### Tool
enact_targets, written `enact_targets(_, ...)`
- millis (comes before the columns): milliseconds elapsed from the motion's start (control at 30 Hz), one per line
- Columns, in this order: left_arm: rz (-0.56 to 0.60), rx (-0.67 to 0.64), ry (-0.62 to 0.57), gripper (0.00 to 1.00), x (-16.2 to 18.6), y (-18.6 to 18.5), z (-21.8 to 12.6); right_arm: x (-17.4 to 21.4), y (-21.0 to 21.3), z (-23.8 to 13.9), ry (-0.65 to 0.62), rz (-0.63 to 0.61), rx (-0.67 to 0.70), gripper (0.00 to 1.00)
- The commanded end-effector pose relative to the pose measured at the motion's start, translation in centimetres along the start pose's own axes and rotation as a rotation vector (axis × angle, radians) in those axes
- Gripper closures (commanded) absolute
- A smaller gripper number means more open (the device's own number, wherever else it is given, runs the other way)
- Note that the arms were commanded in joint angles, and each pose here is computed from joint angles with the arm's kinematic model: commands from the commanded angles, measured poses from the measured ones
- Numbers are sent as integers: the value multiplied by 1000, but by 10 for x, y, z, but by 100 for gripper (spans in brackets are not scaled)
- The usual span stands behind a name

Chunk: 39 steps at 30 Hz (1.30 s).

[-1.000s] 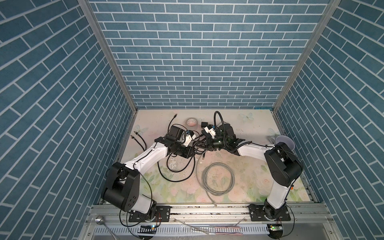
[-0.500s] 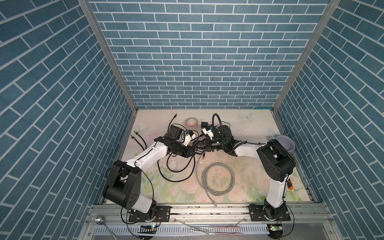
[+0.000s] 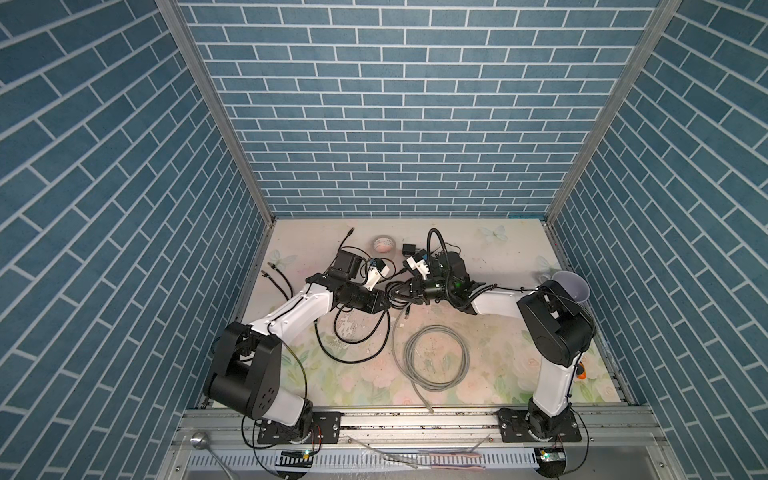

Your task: Insert the plug into the switch port

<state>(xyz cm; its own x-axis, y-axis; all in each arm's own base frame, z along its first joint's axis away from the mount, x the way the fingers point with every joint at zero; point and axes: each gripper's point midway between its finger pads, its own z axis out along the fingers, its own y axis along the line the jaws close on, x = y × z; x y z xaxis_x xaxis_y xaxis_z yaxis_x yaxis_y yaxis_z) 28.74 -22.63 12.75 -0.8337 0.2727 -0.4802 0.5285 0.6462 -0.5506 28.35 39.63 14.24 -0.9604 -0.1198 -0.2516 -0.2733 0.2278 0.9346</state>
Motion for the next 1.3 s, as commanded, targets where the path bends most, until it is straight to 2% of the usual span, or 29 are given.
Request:
enact_targets(0,6,17,-23,100,-3,-3,-6,4,14,-4,-7,-29,-20,68)
enact_targets(200,9,30,-21,100,-3,-6,-5,-2,20,-3,-30,-39,-61,66)
enact_targets(433,7,31,-22,100,-3,-5,-6,-6,21,-3,-64,-27,-145,68)
enact_targets(833,4,36,-27,100,-5,-5,-7,-5,20,-3,-73,-32,-153,82)
enact_targets(900,3,34,-26,100,-5,-5,-6,-5,18,-4,-81,-27,-148,100)
enact_targets(1033,-6,-4,-21,100,-6,1,-6,-5,16,-3,-78,-6,-138,100)
enact_targets(1100,-10,-36,-14,95,-6,6,-7,-5,16,-3,-80,1,-134,100)
enact_targets(1167,-13,-95,-14,80,-8,13,-12,-7,14,-3,-93,14,-117,100)
enact_targets(1267,-1,-191,-42,71,-13,21,-23,-11,5,-4,-120,61,-67,100)
